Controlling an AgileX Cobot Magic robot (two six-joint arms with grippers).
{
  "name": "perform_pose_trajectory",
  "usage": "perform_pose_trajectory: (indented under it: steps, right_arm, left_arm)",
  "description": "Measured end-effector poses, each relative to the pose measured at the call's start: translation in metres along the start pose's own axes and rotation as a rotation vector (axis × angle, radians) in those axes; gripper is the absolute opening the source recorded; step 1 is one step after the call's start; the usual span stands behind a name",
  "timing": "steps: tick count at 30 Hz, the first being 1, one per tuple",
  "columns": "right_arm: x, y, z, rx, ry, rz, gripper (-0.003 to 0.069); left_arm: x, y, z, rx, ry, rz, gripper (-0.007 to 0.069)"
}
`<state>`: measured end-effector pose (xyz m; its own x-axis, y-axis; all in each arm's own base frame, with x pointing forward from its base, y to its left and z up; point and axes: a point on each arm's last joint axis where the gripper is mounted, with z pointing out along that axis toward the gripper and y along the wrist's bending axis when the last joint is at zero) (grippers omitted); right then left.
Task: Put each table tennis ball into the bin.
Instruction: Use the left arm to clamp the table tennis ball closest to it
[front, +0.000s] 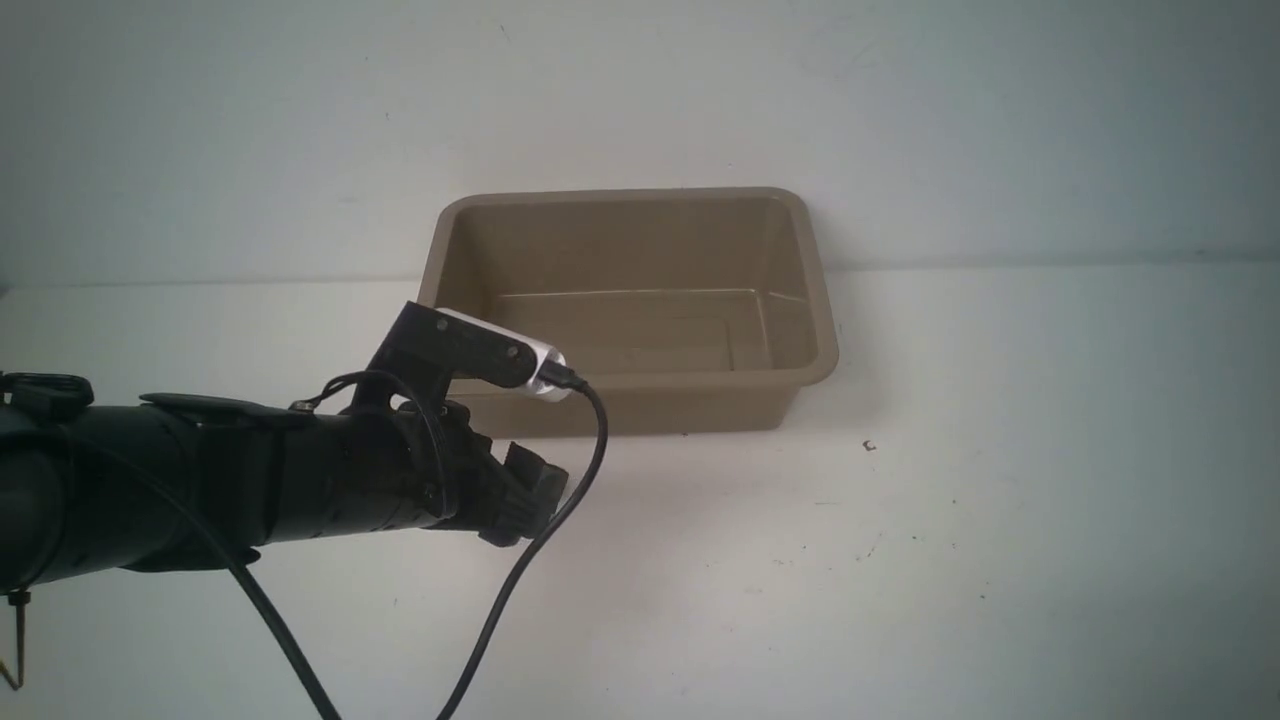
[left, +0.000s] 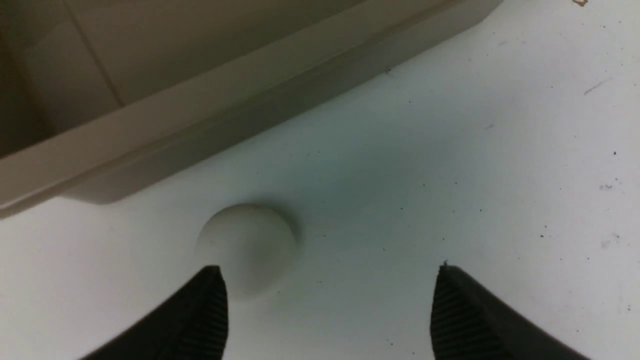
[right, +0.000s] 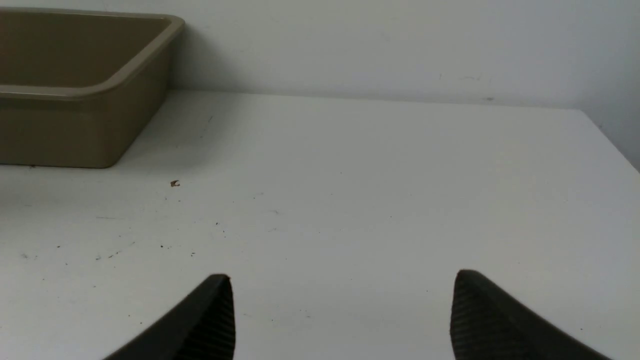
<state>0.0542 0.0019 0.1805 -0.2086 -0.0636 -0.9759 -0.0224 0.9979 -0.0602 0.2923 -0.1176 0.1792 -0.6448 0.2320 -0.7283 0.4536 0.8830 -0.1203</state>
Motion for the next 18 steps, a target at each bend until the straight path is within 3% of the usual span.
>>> perform_pose_trajectory:
  steps: [6,18]
  right_arm:
    - [0.0,0.0,0.0,0.0,0.0,0.0,0.0525]
    - [0.0,0.0,0.0,0.0,0.0,0.001,0.0525]
  left_arm:
    - [0.001,0.004,0.0,-0.048,0.007,-0.022,0.0489]
    - [0.019,0.004,0.023,-0.002,0.089,-0.05,0.0489]
